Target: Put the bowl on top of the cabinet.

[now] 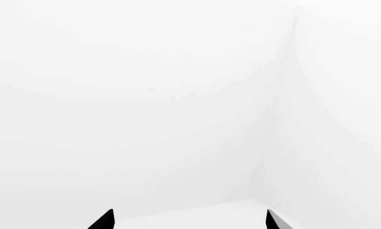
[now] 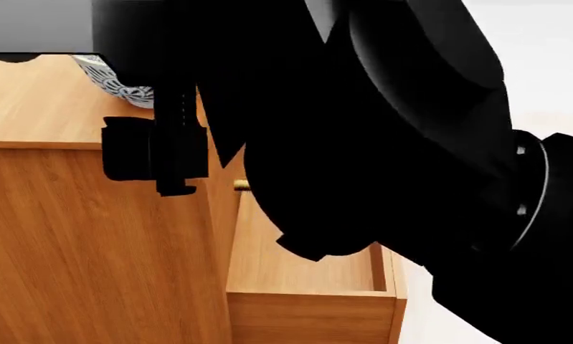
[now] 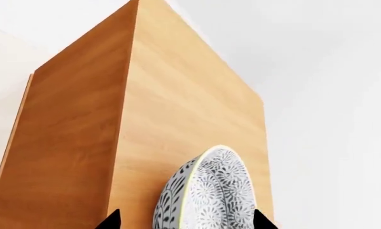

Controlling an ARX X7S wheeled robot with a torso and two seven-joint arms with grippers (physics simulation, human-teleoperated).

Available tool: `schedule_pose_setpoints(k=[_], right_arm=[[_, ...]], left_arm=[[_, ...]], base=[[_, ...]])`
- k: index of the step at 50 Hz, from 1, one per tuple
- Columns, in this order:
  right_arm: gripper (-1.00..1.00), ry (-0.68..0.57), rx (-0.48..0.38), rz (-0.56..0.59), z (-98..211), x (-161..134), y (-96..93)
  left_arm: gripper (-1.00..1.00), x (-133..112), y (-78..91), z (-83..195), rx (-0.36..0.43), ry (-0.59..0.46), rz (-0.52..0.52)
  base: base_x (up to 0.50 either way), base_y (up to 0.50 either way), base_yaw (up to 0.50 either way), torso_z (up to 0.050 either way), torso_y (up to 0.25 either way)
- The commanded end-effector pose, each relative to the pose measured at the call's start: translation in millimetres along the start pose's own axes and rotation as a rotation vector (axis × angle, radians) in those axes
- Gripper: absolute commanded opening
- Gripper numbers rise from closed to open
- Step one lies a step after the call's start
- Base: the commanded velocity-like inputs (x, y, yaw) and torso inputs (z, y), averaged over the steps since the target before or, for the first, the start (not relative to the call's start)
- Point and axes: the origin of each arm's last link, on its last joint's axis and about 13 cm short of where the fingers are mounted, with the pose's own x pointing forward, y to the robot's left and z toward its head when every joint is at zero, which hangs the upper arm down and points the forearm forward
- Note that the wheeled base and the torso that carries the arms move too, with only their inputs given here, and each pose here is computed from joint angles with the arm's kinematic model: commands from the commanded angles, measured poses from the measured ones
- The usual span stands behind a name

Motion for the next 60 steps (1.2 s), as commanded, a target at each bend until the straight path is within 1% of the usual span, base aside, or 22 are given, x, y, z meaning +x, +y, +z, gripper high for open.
schedule_pose_setpoints(k=[1,6,18,19,25,26,28,33,34,35,36,38,40,43,44,48,50,54,60], right_arm=[[1.00,-0.144,-0.018,-0.062,11.7,-31.1,1.8],[1.00,-0.216,-0.012,-0.099,12.0,-47.9,10.2],[1.00,-0.321,0.005,-0.145,5.9,-81.5,43.0],[1.00,-0.337,0.007,-0.159,5.0,-86.7,48.7],[1.00,-0.383,0.011,-0.188,4.2,-101.1,67.7],[1.00,-0.401,0.014,-0.202,4.1,-105.3,73.6],[1.00,-0.417,0.019,-0.211,4.6,-109.3,78.4],[1.00,-0.468,0.056,-0.268,2.9,-124.1,98.1],[1.00,-0.480,0.075,-0.280,-0.1,-127.0,103.9],[1.00,-0.480,0.075,-0.280,0.1,-127.2,104.3],[1.00,-0.486,0.111,-0.306,-8.4,-129.2,113.7],[1.00,-0.487,0.133,-0.317,-9.9,-130.9,121.4],[1.00,-0.476,0.196,-0.337,-18.9,-131.2,139.8],[1.00,-0.475,0.269,-0.359,-24.4,-132.3,156.9],[1.00,-0.469,0.310,-0.371,-28.5,-131.9,167.1],[1.00,-0.459,0.381,-0.395,-33.6,-132.0,185.7],[1.00,-0.452,0.426,-0.405,-36.9,-130.6,198.6],[1.00,-0.455,0.493,-0.426,-40.4,-130.3,212.6],[1.00,-0.456,0.566,-0.446,-43.4,-127.2,229.2]], left_arm=[[1.00,0.0,0.0,0.0,0.000,0.000,0.000],[1.00,0.4,-0.8,-0.3,0.001,0.001,-0.003],[1.00,-0.1,-1.3,-0.1,0.002,0.000,-0.005],[1.00,-0.2,-1.4,0.0,0.002,0.001,-0.005],[1.00,-0.4,-1.4,-0.1,0.001,0.001,-0.006],[1.00,-0.3,-1.4,-0.2,0.001,0.001,-0.006],[1.00,-0.2,-1.4,-0.3,0.001,0.001,-0.006],[1.00,-0.2,-1.3,-0.4,0.000,0.002,-0.007],[1.00,-0.2,-1.3,-0.4,0.000,0.002,-0.007],[1.00,-0.2,-1.3,-0.4,0.000,0.002,-0.007],[1.00,-0.1,-1.2,-0.5,0.001,0.001,-0.006],[1.00,-0.2,-1.2,-0.5,0.001,0.001,-0.006],[1.00,0.0,-1.1,-0.6,0.001,0.001,-0.006],[1.00,0.1,-1.2,-0.8,0.000,0.000,-0.006],[1.00,0.3,-1.2,-1.0,0.001,0.000,-0.006],[1.00,0.3,-1.1,-1.0,0.001,0.000,-0.006],[1.00,0.2,-1.2,-0.7,0.001,-0.001,-0.006],[1.00,-0.1,-1.3,0.0,0.002,-0.002,-0.007],[1.00,-0.4,-1.4,0.7,0.001,-0.003,-0.009]], base=[[0.00,0.00,0.00,0.000,0.000],[0.00,0.00,0.00,0.000,0.000],[0.00,0.00,0.00,0.000,0.000],[0.00,0.00,0.00,0.000,0.000],[0.00,0.00,0.00,0.000,0.000],[0.00,0.00,0.00,0.000,0.000],[0.00,0.00,0.00,0.000,0.000],[0.00,0.00,0.00,0.000,0.000],[0.00,0.00,0.00,0.000,0.000],[0.00,0.00,0.00,0.000,0.000],[0.00,0.00,0.00,0.000,0.000],[0.00,0.00,0.00,0.000,0.000],[0.00,0.00,0.00,0.000,0.000],[0.00,0.00,0.00,0.000,0.000],[0.00,0.00,0.00,0.000,0.000],[0.00,0.00,0.00,0.000,0.000],[0.00,0.00,0.00,0.000,0.000],[0.00,0.00,0.00,0.000,0.000],[0.00,0.00,0.00,0.000,0.000]])
